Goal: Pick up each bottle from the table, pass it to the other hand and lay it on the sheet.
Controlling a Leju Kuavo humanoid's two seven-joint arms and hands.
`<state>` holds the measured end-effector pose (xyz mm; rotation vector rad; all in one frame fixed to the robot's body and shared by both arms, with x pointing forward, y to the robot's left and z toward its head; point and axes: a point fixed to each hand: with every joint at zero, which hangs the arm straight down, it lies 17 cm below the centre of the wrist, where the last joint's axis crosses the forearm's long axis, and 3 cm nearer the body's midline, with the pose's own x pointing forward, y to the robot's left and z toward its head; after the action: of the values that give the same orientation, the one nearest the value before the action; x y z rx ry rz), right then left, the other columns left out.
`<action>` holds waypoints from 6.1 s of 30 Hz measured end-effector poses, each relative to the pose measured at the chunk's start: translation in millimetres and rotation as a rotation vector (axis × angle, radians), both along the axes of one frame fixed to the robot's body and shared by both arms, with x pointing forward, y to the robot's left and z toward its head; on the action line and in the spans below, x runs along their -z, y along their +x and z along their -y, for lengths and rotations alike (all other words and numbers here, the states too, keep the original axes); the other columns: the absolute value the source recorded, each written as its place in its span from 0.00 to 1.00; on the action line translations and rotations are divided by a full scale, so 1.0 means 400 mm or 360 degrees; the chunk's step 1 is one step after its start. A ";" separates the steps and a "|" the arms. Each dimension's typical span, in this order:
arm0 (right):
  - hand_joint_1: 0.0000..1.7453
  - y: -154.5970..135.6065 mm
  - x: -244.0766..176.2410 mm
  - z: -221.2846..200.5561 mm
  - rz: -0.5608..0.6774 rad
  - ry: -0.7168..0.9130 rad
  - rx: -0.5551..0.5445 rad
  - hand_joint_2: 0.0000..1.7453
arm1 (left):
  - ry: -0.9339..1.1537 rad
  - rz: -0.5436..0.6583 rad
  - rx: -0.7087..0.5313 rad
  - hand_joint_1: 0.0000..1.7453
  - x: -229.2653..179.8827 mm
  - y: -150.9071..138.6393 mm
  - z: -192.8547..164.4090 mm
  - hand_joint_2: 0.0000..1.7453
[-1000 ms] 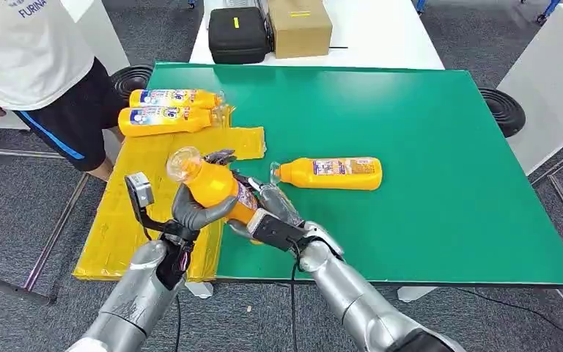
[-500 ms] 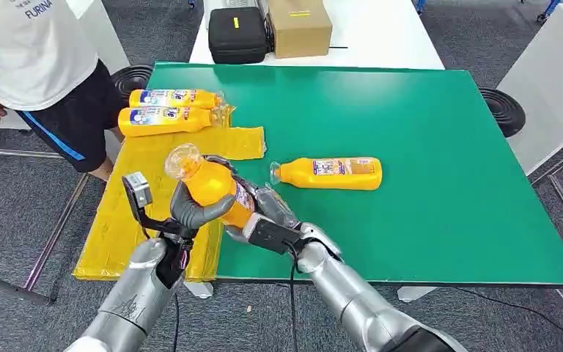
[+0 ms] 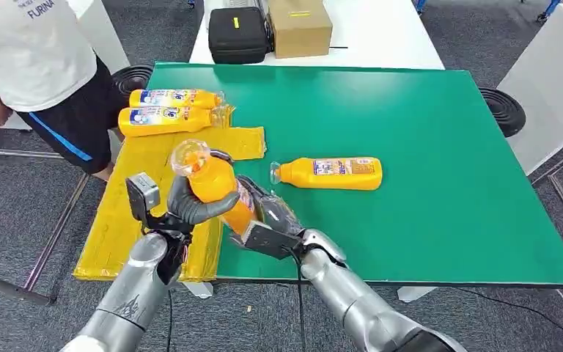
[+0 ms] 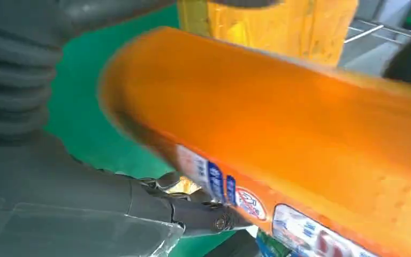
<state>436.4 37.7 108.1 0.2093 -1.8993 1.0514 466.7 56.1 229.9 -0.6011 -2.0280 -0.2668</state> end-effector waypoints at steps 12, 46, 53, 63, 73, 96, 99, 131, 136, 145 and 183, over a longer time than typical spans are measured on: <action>0.00 -0.029 0.001 0.062 0.0083 -0.0002 0.0071 0.00 | 0.0902 0.0463 -0.0921 1.00 -0.001 0.114 -0.181 1.00; 0.00 -0.034 -0.109 0.253 0.0245 0.0138 0.0292 0.00 | 0.2936 0.0386 0.0020 1.00 0.302 0.298 -0.361 1.00; 0.00 -0.031 -0.109 0.269 0.0255 0.0131 0.0323 0.00 | 0.2952 0.0161 0.0001 1.00 0.380 0.279 -0.417 1.00; 0.00 -0.026 -0.106 0.282 0.0272 0.0109 0.0355 0.00 | 0.2888 0.0037 -0.0034 1.00 0.458 0.244 -0.421 1.00; 0.00 -0.021 -0.099 0.287 0.0254 0.0118 0.0375 0.00 | 0.2847 -0.0016 -0.0078 0.91 0.516 0.214 -0.410 1.00; 0.00 -0.017 -0.082 0.289 0.0217 0.0121 0.0372 0.00 | 0.2816 0.0065 -0.0218 0.00 0.536 0.201 -0.352 1.00; 0.00 -0.016 -0.083 0.291 0.0212 0.0129 0.0374 0.00 | 0.2813 0.0057 -0.0220 0.00 0.536 0.202 -0.350 1.00; 0.00 -0.007 -0.082 0.306 0.0196 0.0140 0.0397 0.00 | 0.2686 0.0179 -0.0015 0.00 0.412 0.241 -0.368 0.00; 0.00 -0.005 -0.082 0.306 0.0194 0.0143 0.0397 0.00 | 0.2666 0.0158 0.0038 0.00 0.411 0.232 -0.388 0.00; 0.00 0.016 -0.082 0.337 0.0217 0.0094 0.0475 0.00 | 0.2329 0.0178 0.0053 0.00 0.336 0.224 -0.396 1.00; 0.00 0.404 0.019 0.791 -0.0074 -0.1250 0.0770 1.00 | 0.1192 0.0076 -0.0423 0.00 0.243 0.139 -0.236 1.00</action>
<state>598.1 -278.6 100.3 -0.6345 -1.2684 1.3318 522.2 150.5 132.5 0.1412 -1.8393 -0.8299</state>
